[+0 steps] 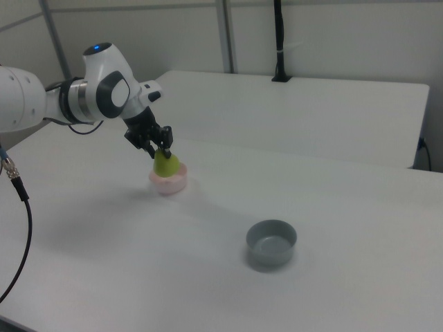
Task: Pick up a pear from the bowl
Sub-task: 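Lift the pear out of the pink bowl and carry it toward the grey bowl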
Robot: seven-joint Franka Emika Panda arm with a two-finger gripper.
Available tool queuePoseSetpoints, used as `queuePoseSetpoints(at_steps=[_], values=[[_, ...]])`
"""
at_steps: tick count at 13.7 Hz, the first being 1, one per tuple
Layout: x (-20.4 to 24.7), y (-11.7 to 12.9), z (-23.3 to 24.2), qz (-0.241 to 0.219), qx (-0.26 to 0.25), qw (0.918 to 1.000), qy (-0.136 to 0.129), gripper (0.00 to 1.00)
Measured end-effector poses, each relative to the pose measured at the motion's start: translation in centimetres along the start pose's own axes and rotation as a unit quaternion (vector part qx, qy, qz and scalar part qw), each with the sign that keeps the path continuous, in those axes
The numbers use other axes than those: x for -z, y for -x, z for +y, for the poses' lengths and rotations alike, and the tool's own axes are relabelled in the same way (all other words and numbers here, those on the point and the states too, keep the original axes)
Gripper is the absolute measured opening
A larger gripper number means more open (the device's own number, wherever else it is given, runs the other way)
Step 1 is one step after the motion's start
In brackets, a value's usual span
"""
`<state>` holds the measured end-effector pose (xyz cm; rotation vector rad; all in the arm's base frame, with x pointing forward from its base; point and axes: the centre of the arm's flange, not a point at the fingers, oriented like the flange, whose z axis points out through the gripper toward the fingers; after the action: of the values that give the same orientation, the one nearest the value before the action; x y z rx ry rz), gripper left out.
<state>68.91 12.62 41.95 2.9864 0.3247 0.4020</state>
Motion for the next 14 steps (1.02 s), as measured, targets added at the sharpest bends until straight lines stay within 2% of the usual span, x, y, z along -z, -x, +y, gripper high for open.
queuePoseSetpoints(at_steps=[4,8,11,14], values=[[3.1,0.5,2.1,-0.012,-0.015,0.9998,0.006,0.47],[4.0,2.5,7.4,-0.047,-0.031,0.9983,0.014,0.47],[3.6,6.4,12.5,-0.081,-0.011,0.9966,0.007,0.47],[1.9,9.7,14.6,-0.109,0.005,0.994,-0.013,0.47]])
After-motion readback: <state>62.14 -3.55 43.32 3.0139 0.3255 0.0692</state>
